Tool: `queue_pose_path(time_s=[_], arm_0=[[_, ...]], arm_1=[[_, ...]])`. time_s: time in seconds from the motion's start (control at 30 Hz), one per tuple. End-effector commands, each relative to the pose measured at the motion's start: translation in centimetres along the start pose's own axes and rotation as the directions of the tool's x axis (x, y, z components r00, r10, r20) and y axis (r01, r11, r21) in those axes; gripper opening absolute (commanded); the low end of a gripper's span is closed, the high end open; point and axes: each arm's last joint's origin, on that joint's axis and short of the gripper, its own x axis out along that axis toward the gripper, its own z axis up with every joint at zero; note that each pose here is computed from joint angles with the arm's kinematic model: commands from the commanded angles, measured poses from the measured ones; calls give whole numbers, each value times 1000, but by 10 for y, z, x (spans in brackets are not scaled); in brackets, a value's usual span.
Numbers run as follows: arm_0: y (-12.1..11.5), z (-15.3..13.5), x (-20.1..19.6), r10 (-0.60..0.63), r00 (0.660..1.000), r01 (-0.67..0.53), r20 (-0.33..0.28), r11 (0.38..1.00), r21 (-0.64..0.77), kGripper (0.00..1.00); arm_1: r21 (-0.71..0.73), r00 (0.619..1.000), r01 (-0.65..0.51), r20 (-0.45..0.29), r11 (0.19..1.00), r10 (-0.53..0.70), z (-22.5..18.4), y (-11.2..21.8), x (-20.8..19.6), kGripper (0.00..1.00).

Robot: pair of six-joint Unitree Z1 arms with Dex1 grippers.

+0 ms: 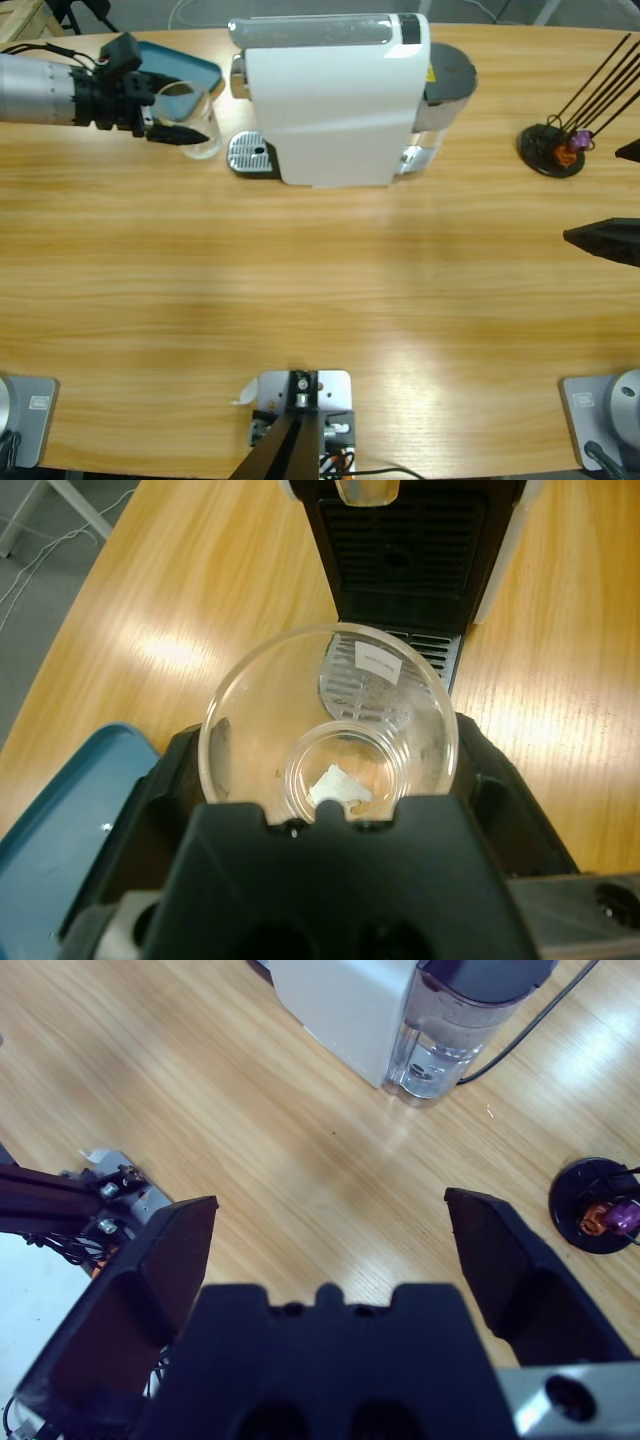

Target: Pour coffee

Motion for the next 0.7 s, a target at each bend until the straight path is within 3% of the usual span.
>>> queue_pose_path(time_s=[0.03,0.3,0.7], arm_0=[[-6,4,40,-106,994,106,0,994,29,0],[-7,11,65,-117,993,118,-25,992,40,0],[-10,14,67,-165,986,165,18,986,19,0]], arm_1=[[4,998,32,-46,999,-31,-11,-4,9,1000],[5,999,33,-44,999,-32,-12,-4,10,1000],[9,999,33,-39,999,-33,-13,-4,12,1000]])
